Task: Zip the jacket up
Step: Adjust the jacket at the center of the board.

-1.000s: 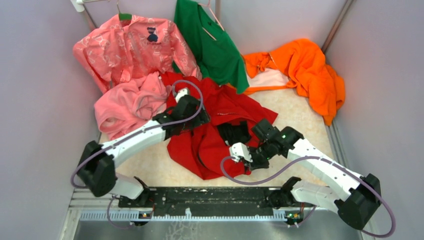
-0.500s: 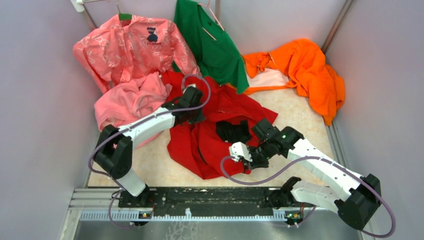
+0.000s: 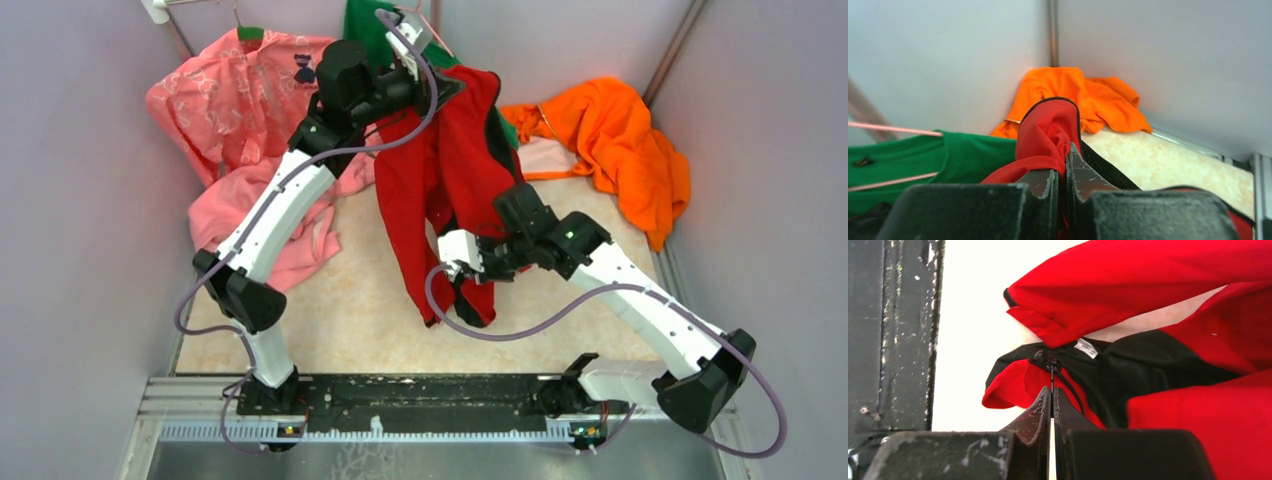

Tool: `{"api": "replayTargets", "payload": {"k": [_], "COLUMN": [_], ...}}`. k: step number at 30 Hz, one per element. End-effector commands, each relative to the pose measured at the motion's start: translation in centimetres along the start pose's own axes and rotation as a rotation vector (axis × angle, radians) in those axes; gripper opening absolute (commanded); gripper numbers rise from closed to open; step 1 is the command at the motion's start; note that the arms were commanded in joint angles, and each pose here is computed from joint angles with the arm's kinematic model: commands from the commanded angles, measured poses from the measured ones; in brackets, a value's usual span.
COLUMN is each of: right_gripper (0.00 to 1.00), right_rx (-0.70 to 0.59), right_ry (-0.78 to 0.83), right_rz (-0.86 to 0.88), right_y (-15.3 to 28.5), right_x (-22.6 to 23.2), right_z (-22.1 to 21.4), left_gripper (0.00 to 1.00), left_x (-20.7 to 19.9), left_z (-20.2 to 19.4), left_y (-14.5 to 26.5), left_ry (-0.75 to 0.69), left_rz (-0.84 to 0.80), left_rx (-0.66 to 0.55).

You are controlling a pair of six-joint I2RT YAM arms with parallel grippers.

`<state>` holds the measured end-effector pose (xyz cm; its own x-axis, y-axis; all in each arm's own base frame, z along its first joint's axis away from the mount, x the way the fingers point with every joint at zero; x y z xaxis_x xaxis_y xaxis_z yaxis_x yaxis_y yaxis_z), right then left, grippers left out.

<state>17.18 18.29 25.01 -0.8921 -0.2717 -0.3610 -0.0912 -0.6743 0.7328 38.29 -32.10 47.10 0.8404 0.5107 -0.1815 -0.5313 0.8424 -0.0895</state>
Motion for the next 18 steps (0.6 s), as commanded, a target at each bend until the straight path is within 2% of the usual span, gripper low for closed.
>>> {"api": "replayTargets", "payload": {"k": [1,3,6,9,14,18], "right_gripper": [0.0,0.0,0.0,0.0,0.0,0.0], "right_rx": [-0.014,-0.007,-0.037,-0.073,-0.081,-0.111], "right_ry": [-0.006,-0.04,-0.086,-0.107,-0.104,-0.096], "right_rz": [-0.034,0.012,0.096,0.172,0.235,0.25], "right_y": [-1.0,-2.6,-4.9,-6.3,-6.3,-6.0], "right_x": [-1.8,-0.8,0.8,2.4,4.6,6.1], "right_z": [0.2,-0.7,-1.2,-1.1,-1.7,-2.0], "left_gripper": [0.1,0.15,0.21,0.24,0.38,0.58], "left_x": [3.0,5.9,7.9,7.9,8.0,8.8], "left_z": [-2.9,-7.1,-14.8,-18.9,-19.0,-19.5], "left_y": [0.4,1.7,4.3,6.5,9.9,12.8], "left_ry": [-0.011,0.144,0.315,0.388,0.377,0.366], "left_rz": [-0.065,0.02,0.132,0.194,0.296,0.482], "left_rx": [0.071,0.158,0.3,0.347,0.329,0.424]}}
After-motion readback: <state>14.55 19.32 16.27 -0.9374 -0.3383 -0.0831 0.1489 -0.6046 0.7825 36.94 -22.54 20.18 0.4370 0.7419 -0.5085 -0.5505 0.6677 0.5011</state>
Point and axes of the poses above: each gripper's point midway between its finger pads, its own y axis back along the fingers, its own x axis along the line the jaws close on, z = x × y, the point moved 5 cm from there along y, back along the fingers, and after that the axes turned 11 degrees about y, right-handed, at the moved point
